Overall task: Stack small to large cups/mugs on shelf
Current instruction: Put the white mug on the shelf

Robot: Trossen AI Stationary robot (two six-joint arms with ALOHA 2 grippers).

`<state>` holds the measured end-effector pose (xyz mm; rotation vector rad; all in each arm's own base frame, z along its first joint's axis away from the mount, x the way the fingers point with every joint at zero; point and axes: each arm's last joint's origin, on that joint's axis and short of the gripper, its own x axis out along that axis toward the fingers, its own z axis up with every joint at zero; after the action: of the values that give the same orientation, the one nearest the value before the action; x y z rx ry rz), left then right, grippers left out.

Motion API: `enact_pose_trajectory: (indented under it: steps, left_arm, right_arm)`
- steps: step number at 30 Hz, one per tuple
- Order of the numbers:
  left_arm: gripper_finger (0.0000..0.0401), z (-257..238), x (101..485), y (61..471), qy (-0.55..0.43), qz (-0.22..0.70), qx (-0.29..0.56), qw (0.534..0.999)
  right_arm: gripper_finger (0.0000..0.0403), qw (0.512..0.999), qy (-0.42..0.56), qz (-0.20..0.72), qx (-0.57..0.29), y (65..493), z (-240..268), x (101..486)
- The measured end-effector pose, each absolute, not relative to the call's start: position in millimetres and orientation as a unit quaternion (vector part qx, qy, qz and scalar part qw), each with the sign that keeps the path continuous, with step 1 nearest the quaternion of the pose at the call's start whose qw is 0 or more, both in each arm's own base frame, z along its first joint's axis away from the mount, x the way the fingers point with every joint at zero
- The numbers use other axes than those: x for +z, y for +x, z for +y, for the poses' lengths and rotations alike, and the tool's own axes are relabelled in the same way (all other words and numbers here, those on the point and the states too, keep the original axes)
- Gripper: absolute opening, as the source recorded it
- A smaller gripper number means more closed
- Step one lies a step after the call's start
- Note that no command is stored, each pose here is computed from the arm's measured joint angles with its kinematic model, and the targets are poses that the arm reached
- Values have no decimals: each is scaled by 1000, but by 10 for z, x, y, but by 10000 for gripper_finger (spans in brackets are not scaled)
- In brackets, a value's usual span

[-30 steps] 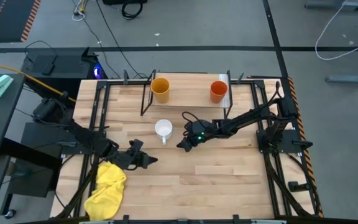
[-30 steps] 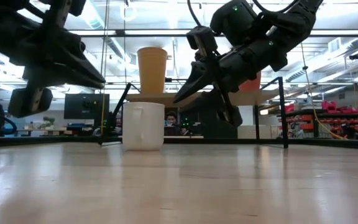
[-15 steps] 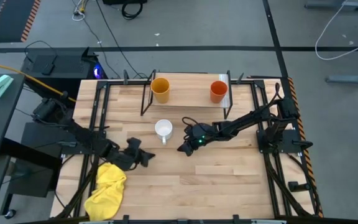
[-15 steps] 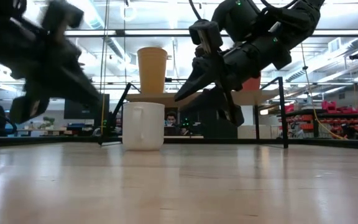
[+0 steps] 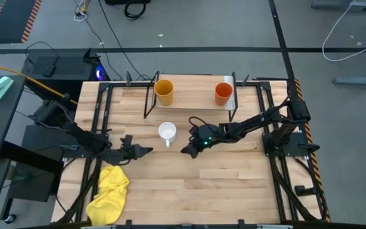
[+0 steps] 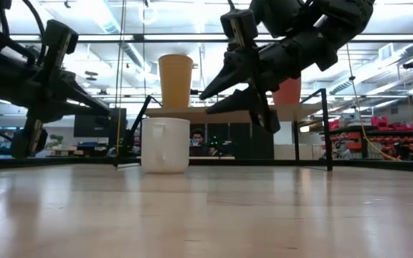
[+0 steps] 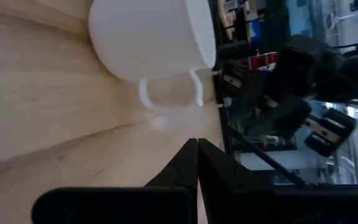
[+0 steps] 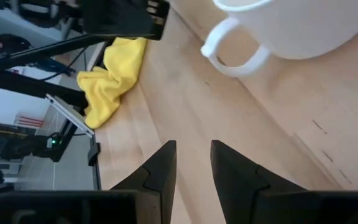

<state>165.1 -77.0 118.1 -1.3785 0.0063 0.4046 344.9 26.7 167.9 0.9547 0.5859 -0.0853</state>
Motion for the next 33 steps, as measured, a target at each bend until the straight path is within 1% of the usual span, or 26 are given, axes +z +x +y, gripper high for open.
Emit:
enact_pose_trajectory:
  steps: [3,6,10,16,24,33]
  left_arm:
    - [18,-725,1198,1710,-641,11,181,746]
    - [23,-695,1248,1852,-651,35,163,741]
    - [27,-605,1234,1941,-655,37,175,734]
    - [21,-544,1169,2093,-670,71,166,720]
    - [13,-487,1078,2214,-690,37,156,705]
    - [32,-440,1039,2252,-701,4,156,696]
  right_arm:
    - [107,848,454,271,-42,3445,240,1711]
    - [107,848,455,268,-47,3447,202,1715]
    - [107,847,456,268,-46,3447,195,1715]
    - [107,846,453,277,-39,3438,264,1708]
    - [107,847,451,278,-38,3436,293,1708]
    - [107,845,453,280,-34,3435,297,1707]
